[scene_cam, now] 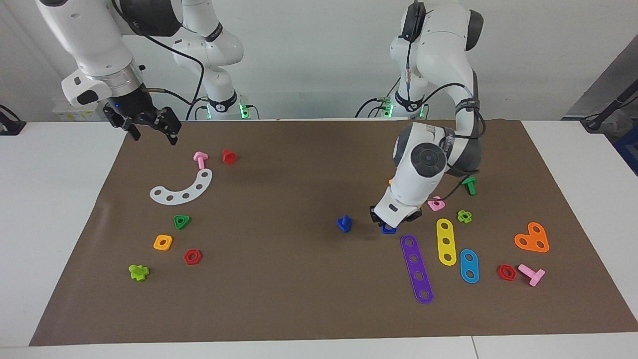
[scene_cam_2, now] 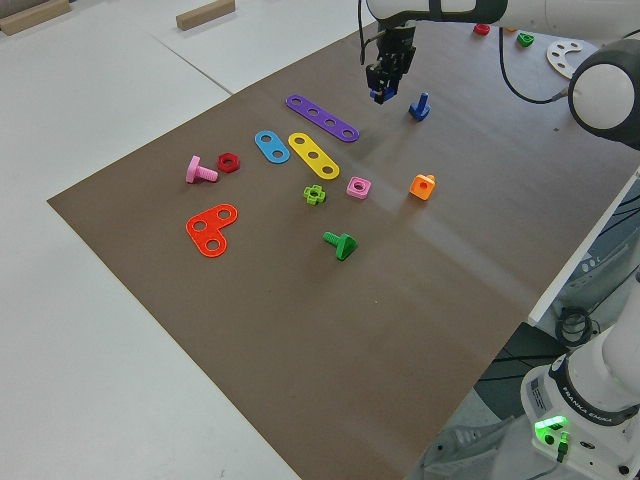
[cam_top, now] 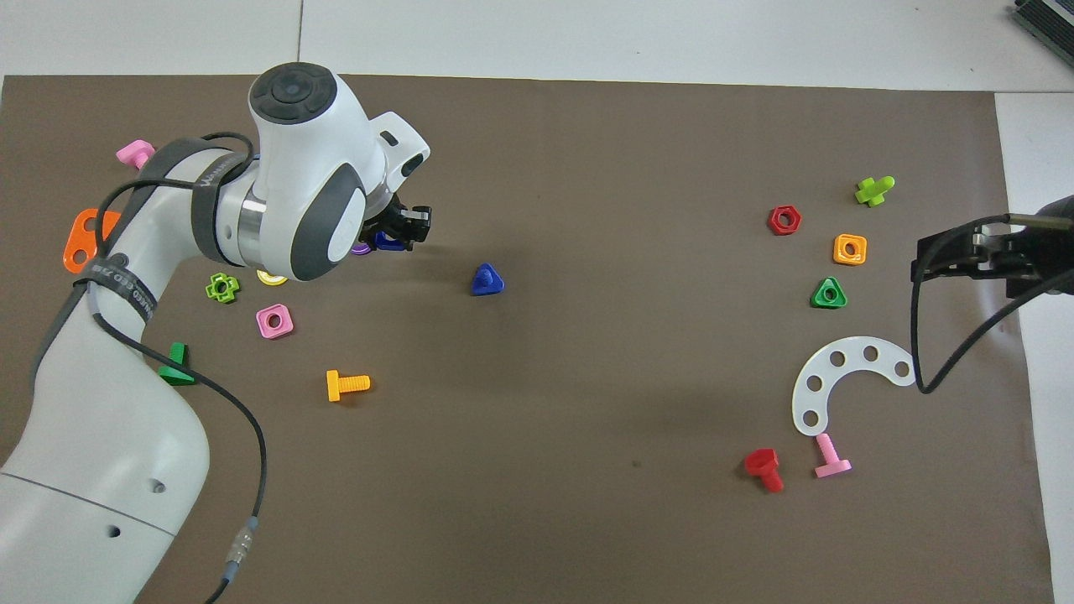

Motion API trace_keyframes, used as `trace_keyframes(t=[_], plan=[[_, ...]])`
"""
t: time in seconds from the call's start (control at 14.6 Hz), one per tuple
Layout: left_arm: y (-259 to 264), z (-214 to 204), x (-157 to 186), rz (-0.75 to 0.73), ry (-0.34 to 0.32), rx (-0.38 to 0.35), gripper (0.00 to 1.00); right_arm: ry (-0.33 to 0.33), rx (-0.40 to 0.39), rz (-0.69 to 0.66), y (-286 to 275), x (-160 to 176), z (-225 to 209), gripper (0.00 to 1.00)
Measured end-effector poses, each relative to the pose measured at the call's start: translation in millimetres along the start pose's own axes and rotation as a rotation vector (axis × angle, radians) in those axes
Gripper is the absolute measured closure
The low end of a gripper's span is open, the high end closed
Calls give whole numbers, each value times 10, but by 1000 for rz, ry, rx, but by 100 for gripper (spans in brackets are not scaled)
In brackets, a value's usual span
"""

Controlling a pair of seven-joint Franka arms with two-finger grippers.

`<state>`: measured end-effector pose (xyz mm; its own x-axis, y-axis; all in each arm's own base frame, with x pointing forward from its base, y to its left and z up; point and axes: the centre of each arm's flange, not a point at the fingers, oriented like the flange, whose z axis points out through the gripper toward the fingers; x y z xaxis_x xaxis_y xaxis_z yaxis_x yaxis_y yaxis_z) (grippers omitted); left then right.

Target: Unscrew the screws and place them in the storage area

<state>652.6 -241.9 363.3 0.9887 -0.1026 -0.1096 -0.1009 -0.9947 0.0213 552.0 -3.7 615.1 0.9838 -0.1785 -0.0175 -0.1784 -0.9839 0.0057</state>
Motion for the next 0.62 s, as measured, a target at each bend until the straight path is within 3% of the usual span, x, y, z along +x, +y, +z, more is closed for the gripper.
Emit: trace_keyframes(t=[0.27,0.62], plan=[[-546,235,-51,83,-53,0,52,0,0,0,0,0,0,0],[-700,493,-408,107,-22,-1,52,0,0,0,0,0,0,0]])
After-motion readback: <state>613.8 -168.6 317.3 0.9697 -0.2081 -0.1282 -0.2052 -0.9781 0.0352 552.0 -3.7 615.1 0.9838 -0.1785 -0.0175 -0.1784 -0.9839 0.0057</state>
